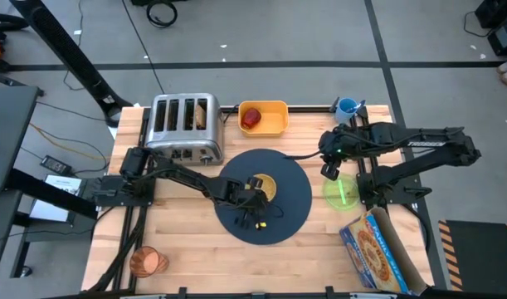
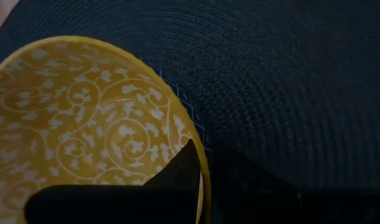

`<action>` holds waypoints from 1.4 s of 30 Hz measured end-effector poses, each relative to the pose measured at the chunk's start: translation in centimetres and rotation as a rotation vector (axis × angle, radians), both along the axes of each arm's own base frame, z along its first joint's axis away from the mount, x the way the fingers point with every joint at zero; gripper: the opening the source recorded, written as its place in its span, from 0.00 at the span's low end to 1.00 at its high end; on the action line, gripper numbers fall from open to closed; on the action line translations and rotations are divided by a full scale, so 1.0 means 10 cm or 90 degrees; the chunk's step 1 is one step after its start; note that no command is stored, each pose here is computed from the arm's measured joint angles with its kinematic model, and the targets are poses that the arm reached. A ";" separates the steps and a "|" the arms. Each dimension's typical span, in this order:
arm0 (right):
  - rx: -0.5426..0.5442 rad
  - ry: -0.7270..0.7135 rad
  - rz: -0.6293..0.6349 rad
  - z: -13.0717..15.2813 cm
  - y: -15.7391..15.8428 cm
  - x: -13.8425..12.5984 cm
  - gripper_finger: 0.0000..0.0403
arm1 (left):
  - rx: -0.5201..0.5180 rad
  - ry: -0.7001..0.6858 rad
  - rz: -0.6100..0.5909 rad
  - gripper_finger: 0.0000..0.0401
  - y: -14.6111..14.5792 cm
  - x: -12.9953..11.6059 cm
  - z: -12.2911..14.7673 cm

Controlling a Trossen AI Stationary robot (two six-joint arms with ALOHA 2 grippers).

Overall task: Arrange a breakfast setting
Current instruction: Put the yellow bowl on the center of the table mat, then put the green plate on the table mat to the bottom left of the yellow bowl

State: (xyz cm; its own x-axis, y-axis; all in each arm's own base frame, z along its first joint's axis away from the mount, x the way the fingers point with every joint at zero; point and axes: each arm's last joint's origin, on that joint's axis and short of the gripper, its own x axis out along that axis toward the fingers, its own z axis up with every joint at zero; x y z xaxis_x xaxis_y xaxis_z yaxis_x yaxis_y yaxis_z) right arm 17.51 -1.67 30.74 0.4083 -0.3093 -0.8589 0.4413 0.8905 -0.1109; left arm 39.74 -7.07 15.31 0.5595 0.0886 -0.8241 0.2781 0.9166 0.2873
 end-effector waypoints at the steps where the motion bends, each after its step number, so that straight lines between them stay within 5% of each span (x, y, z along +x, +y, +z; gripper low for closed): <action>1: 0.000 0.004 0.000 -0.01 0.00 0.01 0.32 | 0.002 0.000 0.002 0.11 0.00 0.00 0.00; 17: -0.008 0.007 0.016 -0.03 0.00 0.07 0.32 | 0.046 0.008 -0.016 0.06 0.01 0.12 0.29; 25: -0.008 0.005 0.016 -0.03 0.00 0.07 0.32 | 0.045 0.066 -0.027 0.06 0.07 0.11 0.08; 34: 0.030 -0.005 -0.013 -0.04 0.01 0.08 0.34 | 0.034 0.070 0.011 0.19 0.06 0.10 0.07; 42: 0.085 0.007 -0.158 -0.17 -0.02 0.20 0.36 | 0.007 0.051 0.052 0.34 0.07 0.01 0.33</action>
